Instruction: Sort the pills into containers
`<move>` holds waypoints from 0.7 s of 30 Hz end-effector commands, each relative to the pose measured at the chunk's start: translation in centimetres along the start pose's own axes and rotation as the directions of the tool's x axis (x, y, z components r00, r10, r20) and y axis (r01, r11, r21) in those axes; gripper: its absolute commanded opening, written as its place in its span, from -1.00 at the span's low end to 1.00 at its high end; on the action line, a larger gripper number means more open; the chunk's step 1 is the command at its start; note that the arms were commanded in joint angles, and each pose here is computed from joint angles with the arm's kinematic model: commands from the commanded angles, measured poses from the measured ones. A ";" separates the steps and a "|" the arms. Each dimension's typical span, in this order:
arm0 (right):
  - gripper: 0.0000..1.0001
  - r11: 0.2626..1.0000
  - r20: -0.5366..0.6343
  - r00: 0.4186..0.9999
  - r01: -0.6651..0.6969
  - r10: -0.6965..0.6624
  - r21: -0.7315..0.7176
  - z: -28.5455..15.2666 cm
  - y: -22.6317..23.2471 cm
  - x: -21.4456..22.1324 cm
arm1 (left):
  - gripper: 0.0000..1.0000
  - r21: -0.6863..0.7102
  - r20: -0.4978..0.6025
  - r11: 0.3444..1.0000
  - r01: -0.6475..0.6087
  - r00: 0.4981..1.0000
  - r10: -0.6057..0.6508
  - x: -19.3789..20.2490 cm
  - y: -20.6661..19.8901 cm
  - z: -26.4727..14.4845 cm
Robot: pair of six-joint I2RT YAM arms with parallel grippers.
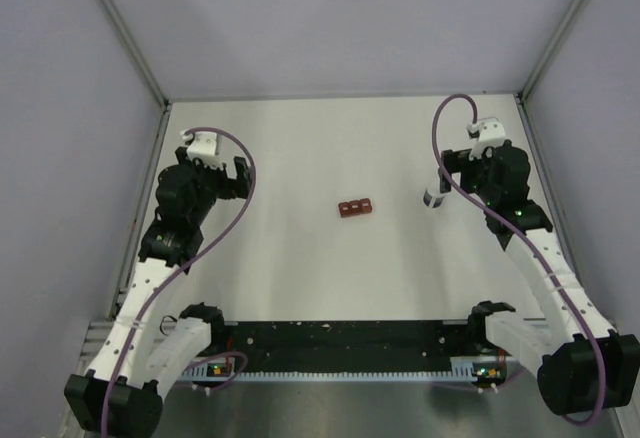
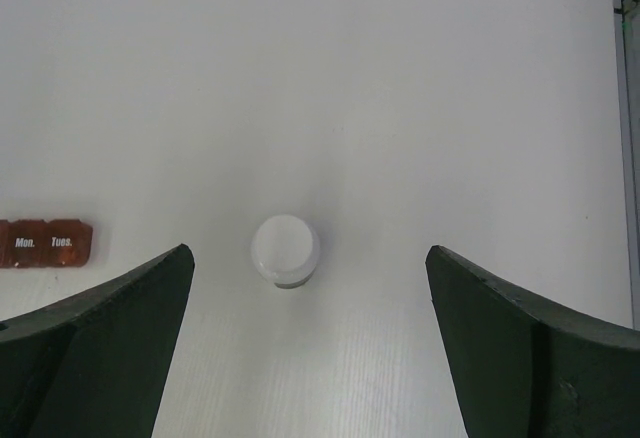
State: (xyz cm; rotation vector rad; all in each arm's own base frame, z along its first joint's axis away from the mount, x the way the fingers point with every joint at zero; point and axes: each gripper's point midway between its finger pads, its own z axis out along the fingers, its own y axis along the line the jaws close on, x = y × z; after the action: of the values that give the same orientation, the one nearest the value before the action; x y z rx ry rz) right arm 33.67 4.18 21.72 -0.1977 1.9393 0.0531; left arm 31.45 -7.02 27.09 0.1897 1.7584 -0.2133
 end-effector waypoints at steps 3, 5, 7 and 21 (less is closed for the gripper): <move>0.98 1.000 0.034 0.999 0.001 -0.002 0.014 0.2 -0.6 -0.8 | 0.98 -0.047 0.106 0.999 0.016 0.994 -0.011 -2.1 0.9 0.7; 0.98 1.000 0.035 0.999 0.002 -0.002 0.019 0.2 -0.7 -0.7 | 0.97 -0.063 0.112 0.998 0.026 0.994 -0.018 -1.8 1.2 0.9; 0.98 1.000 0.035 0.999 0.002 -0.003 0.022 0.2 -0.8 -0.7 | 0.98 -0.063 0.131 0.998 0.029 0.991 -0.020 -1.8 1.2 1.1; 0.98 0.999 0.046 0.999 -0.005 0.004 0.038 0.0 -1.7 -0.7 | 0.98 -0.006 0.161 0.999 0.053 0.986 -0.051 -1.1 0.3 2.3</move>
State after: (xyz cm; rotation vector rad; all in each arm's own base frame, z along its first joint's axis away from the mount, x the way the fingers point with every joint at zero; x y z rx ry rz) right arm 33.67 3.19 21.14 -0.1779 1.9520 0.0345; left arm 33.47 -6.85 25.66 0.1214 1.6927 -0.2131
